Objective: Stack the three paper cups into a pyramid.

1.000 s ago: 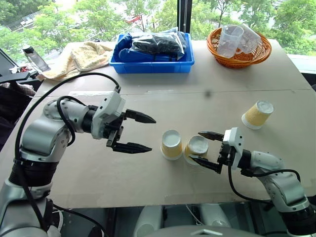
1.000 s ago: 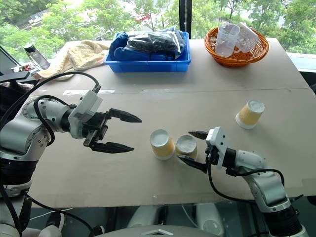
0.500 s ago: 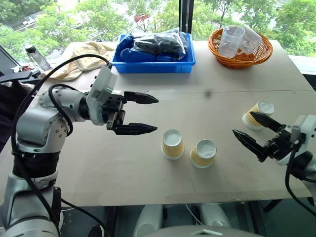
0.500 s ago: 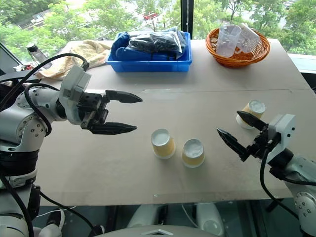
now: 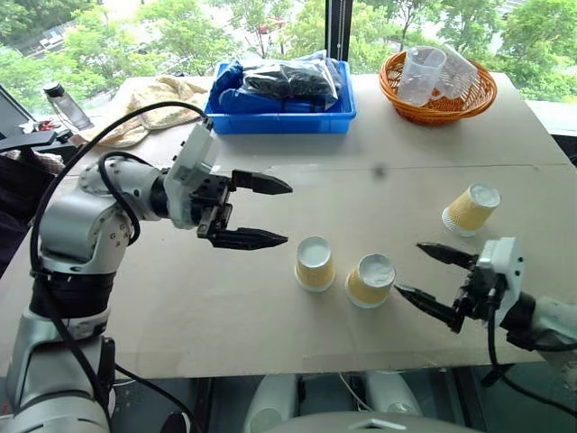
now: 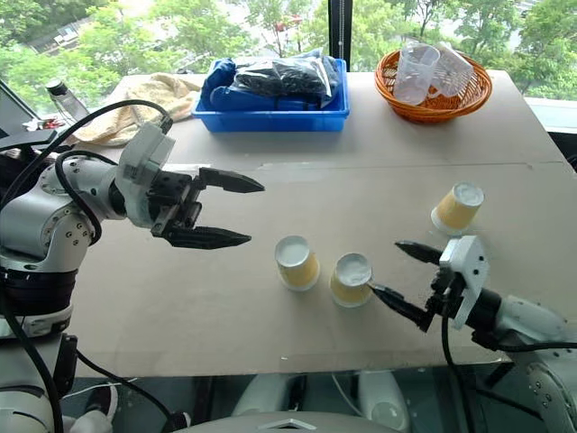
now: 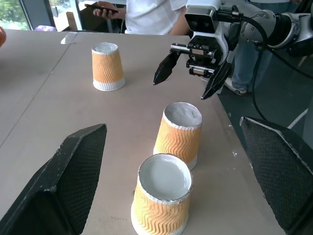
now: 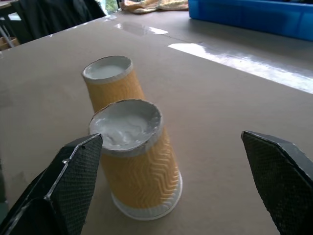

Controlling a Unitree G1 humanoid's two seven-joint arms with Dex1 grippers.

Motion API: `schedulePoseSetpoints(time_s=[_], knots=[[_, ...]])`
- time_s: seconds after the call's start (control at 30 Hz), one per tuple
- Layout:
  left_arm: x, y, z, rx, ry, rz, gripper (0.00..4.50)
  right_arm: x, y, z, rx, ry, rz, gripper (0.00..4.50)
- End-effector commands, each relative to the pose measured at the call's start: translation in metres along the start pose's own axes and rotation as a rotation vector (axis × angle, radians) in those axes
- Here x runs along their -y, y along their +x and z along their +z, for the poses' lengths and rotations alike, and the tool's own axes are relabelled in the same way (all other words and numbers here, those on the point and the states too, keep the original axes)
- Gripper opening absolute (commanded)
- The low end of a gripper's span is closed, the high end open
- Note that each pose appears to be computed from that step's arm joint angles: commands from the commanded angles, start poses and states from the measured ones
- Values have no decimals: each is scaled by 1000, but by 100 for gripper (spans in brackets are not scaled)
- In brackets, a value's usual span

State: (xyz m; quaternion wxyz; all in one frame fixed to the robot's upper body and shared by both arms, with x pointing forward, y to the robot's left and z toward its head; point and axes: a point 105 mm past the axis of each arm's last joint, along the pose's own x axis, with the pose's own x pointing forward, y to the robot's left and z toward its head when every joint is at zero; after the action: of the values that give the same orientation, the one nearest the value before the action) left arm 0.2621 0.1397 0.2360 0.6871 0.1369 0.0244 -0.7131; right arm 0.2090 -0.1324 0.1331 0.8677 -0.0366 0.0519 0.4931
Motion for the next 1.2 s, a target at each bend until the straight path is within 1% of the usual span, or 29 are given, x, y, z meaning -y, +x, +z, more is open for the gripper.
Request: schedulePoseSetpoints(time_s=[0.03,0.17,0.27,0.4,0.43,0.5,0.53,0.57,0.6,0.8,0.9,1.1,1.2], knots=[[18,-2,5,-65,40,-88,450,-12,13,-1,-13,-67,78,448],[30,-4,3,-123,35,-140,450,-8,22,0,10,-71,76,448],[31,-6,1,-155,34,-136,450,-4,29,-3,10,-83,70,448],[31,-7,0,-162,33,-124,450,-1,34,-4,23,-76,65,448],[31,-7,1,-160,32,-120,450,-1,35,-3,35,-70,67,396],[31,-8,0,-163,31,-115,450,-1,38,1,63,-58,64,340],[30,-8,0,-164,30,-112,450,-1,39,2,67,-56,66,281],[30,-8,0,-165,29,-110,450,-1,40,2,64,-59,68,236],[30,-8,0,-166,28,-108,450,-1,40,2,59,-64,73,225],[28,-8,0,-165,30,-99,450,0,49,6,71,-92,91,221],[28,-8,0,-169,29,-95,450,1,54,-4,23,-118,113,221],[28,-9,0,-177,30,-85,450,1,64,-4,32,-108,133,221],[28,-10,0,-180,28,-79,450,0,66,-9,5,-110,140,221]])
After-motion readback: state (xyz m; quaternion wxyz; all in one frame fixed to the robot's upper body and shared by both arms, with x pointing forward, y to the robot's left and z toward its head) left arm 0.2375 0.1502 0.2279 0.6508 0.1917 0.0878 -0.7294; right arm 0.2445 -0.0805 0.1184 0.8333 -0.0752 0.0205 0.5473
